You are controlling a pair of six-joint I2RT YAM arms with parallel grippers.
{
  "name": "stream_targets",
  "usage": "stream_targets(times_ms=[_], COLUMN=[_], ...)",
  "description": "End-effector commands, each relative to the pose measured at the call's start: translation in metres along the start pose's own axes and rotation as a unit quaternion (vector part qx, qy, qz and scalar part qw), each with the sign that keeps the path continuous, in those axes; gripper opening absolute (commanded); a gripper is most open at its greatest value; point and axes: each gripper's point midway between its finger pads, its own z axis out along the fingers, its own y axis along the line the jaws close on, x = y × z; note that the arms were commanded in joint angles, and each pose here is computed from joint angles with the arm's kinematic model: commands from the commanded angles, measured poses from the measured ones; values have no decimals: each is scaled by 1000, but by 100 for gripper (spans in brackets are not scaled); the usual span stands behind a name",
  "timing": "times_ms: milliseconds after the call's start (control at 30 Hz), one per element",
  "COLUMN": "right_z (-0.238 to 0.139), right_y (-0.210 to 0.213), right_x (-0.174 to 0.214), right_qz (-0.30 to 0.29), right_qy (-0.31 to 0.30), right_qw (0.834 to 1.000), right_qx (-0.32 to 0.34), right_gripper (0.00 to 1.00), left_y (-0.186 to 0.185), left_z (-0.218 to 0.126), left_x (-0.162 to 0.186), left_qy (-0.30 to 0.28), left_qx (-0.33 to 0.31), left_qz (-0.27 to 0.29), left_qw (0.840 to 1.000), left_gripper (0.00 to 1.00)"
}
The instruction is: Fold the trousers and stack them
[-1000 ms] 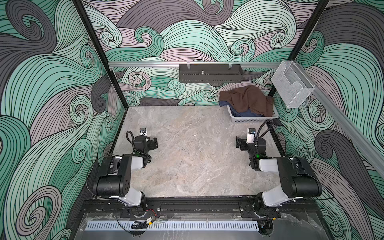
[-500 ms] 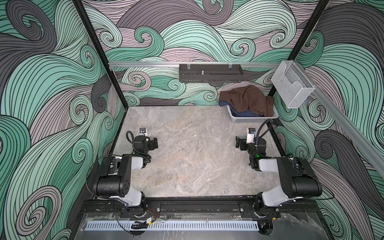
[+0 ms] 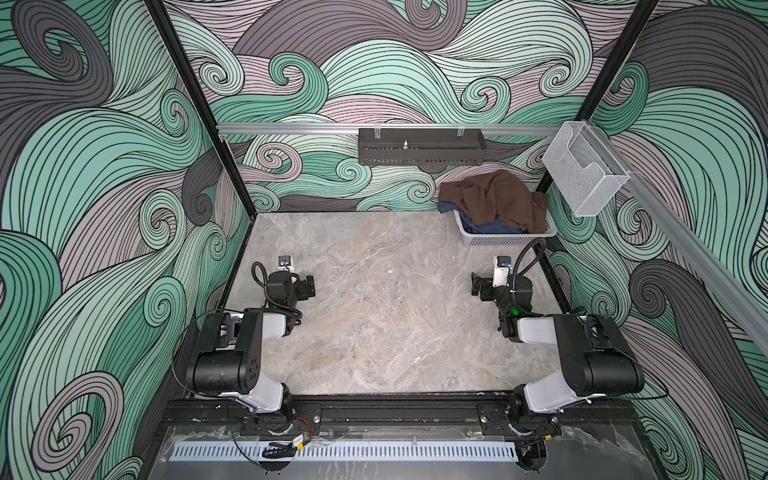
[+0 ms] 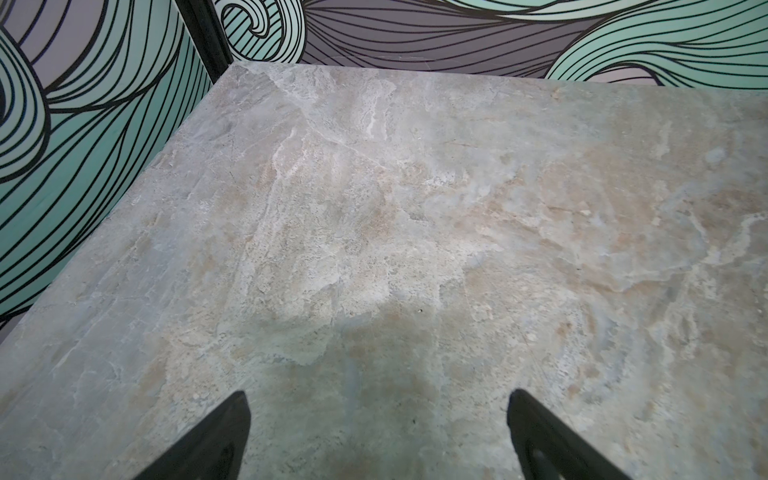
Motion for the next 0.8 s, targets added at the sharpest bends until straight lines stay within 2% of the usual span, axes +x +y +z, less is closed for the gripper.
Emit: stream_targets(times_ms=[0, 167, 267, 333, 400, 433, 533, 667, 767], right_z=[1, 2, 2, 0, -5, -9, -28, -40, -40], right_y=[0, -1, -6, -11, -14, -17, -27, -37, -40], right_x=[-6, -5, -7, -19, -33, -44, -78, -108, -131], right_qz=[-4, -4, 0, 9, 6, 3, 80, 179, 228], right_qy=[-7, -4, -5, -1, 28, 26, -7, 13, 56], right_qw=[1000, 1000, 1000, 1000, 999, 997, 991, 972, 958], right_qx=[-2, -1, 13, 28, 46, 66, 103, 148, 166], right_gripper=[99, 99, 99, 99, 99, 99, 95, 91, 91], left_y=[-2, -2, 0, 4, 1, 3, 9, -4, -30], left_z=[2, 2, 0, -2, -6, -9, -18, -36, -51], left_x=[-12, -13, -16, -33, -51, -61, -91, -118, -125], left_qy=[-9, -9, -17, -23, 12, 41, 115, 156, 169], left_qx=[7, 8, 3, -9, -5, -13, -48, -37, 5], left_qz=[0, 0, 0, -2, 7, -17, -94, -156, -182], left_qw=[1000, 1000, 1000, 1000, 1000, 999, 988, 975, 969], left_gripper=[99, 99, 89, 89, 88, 88, 84, 81, 90])
